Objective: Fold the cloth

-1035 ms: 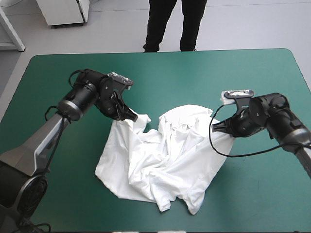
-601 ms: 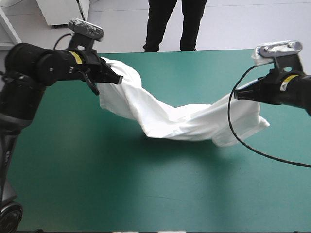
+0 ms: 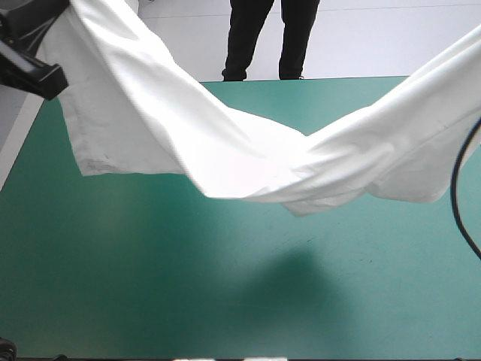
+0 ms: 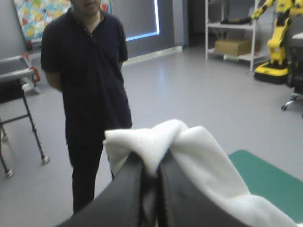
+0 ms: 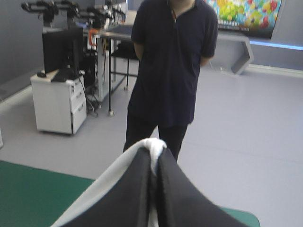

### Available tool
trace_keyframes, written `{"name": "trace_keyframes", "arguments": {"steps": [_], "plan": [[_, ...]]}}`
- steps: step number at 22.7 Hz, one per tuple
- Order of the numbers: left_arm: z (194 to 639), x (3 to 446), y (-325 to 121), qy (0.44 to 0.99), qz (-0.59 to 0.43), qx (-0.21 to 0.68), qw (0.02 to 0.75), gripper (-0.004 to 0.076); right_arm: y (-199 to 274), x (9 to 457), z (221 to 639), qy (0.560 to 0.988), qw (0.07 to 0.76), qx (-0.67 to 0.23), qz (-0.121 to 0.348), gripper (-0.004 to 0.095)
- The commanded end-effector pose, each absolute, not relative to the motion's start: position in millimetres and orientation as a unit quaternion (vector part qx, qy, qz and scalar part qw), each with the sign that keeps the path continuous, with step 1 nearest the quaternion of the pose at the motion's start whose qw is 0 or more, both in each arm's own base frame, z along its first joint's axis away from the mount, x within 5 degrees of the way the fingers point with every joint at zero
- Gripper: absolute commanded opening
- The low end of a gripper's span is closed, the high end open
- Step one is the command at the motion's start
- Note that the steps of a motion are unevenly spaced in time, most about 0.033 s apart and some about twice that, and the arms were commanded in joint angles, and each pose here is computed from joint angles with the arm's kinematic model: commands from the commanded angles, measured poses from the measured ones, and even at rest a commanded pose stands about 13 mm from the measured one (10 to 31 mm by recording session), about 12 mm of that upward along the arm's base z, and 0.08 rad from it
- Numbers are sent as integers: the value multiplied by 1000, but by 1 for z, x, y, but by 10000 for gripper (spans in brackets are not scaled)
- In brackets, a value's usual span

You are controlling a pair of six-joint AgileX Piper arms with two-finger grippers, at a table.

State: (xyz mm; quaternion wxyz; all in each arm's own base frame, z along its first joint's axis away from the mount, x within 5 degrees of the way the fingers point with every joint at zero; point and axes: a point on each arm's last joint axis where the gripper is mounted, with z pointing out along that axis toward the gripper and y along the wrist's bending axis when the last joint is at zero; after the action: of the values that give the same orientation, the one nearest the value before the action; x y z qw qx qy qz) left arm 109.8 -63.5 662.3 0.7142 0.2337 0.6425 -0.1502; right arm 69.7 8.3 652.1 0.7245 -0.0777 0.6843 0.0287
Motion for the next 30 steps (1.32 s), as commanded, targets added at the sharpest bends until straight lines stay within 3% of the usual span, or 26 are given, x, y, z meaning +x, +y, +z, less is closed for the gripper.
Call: {"name": "trace_keyframes", "arguments": {"steps": [1,3,7,12,16,22,26,30], "plan": [[681,77,-56,571,-197,236,762,-22,2,37,669,626,775,-78,42,-16],[677,77,-57,586,-197,245,747,-22,1,34,669,628,773,-79,44,-16],[654,110,-74,655,-191,264,681,-22,10,65,652,682,725,-79,49,-16],[587,186,-101,780,-134,268,550,-22,30,145,587,804,588,-73,43,-17],[526,234,-118,840,-94,272,460,-22,35,193,521,873,485,-49,-5,-17],[442,313,-149,873,-58,273,401,-22,48,253,437,907,418,-40,-19,-17],[407,348,-163,880,-42,271,387,-22,41,289,412,916,401,-12,-22,-17],[373,405,-159,897,-33,206,390,-22,11,340,369,926,373,35,-39,-17]]}}
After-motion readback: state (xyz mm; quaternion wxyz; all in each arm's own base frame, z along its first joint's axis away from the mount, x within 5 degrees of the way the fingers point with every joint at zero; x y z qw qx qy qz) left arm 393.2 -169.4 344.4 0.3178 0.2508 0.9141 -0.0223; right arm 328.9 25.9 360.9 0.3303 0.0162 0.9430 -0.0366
